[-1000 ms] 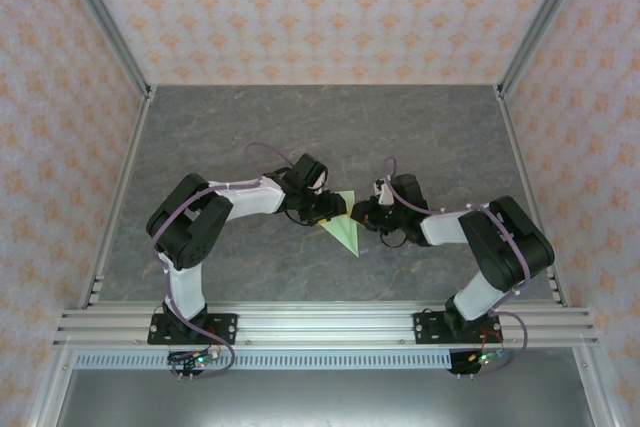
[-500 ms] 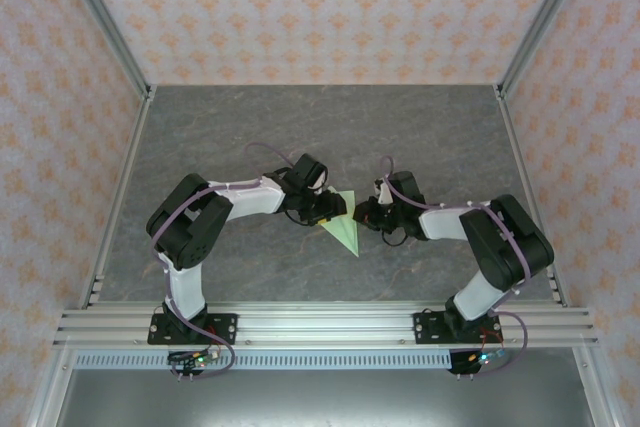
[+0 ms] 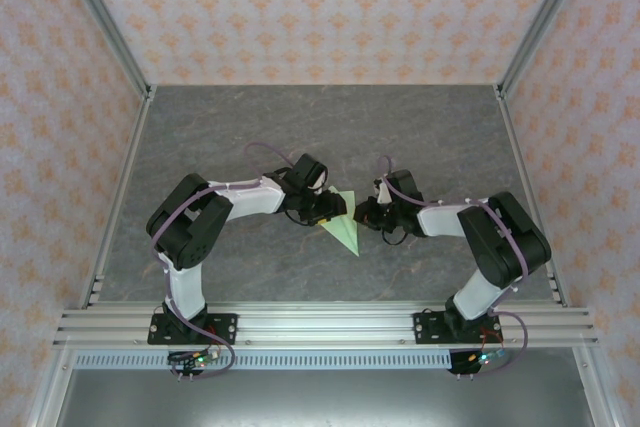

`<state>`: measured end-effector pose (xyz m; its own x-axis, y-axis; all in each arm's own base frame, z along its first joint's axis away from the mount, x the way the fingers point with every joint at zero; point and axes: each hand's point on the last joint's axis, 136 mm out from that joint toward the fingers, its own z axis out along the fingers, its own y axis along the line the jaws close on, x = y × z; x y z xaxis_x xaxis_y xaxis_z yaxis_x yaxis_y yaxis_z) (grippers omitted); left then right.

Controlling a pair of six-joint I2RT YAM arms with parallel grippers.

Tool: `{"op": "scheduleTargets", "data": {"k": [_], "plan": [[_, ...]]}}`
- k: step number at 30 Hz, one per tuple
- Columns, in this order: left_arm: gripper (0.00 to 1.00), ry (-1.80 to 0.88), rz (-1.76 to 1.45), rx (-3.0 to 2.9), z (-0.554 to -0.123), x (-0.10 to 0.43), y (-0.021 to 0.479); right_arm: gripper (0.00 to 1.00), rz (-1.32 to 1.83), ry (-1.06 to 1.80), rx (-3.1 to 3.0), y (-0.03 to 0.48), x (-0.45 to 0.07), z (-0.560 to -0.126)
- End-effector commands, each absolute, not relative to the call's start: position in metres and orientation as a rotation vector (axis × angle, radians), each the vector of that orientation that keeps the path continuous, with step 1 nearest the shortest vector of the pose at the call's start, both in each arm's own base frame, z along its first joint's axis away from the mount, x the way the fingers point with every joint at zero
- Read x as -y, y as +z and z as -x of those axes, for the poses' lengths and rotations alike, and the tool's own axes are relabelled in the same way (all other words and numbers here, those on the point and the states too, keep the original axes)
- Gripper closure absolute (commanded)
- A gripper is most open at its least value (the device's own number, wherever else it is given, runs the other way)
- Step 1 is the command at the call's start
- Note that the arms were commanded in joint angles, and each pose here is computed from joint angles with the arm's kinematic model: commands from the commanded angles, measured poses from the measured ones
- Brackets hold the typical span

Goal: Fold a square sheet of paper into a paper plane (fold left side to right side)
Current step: Fourth fold the wing at the center of the table.

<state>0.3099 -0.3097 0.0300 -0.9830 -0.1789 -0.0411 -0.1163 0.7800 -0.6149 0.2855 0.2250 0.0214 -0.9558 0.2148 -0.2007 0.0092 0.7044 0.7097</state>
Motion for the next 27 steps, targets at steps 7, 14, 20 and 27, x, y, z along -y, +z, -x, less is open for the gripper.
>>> {"op": "scheduleTargets", "data": {"k": [7, 14, 20, 27], "plan": [[0.49, -0.926, 0.24, -2.89, -0.309, 0.308, 0.027, 0.91, -0.161, 1.03, -2.689, 0.008, -0.22, -0.285], [0.49, -0.95, 0.214, -2.864, -0.31, 0.309, 0.041, 0.91, -0.169, 0.965, -2.759, -0.006, -0.212, -0.275], [0.51, -0.943, 0.153, -2.801, -0.316, 0.308, 0.075, 0.91, -0.163, 0.905, -2.811, -0.014, -0.207, -0.266], [0.77, -0.989, 0.124, -2.796, -0.327, 0.322, 0.082, 0.91, -0.151, 0.886, -2.822, -0.016, -0.207, -0.265]]}}
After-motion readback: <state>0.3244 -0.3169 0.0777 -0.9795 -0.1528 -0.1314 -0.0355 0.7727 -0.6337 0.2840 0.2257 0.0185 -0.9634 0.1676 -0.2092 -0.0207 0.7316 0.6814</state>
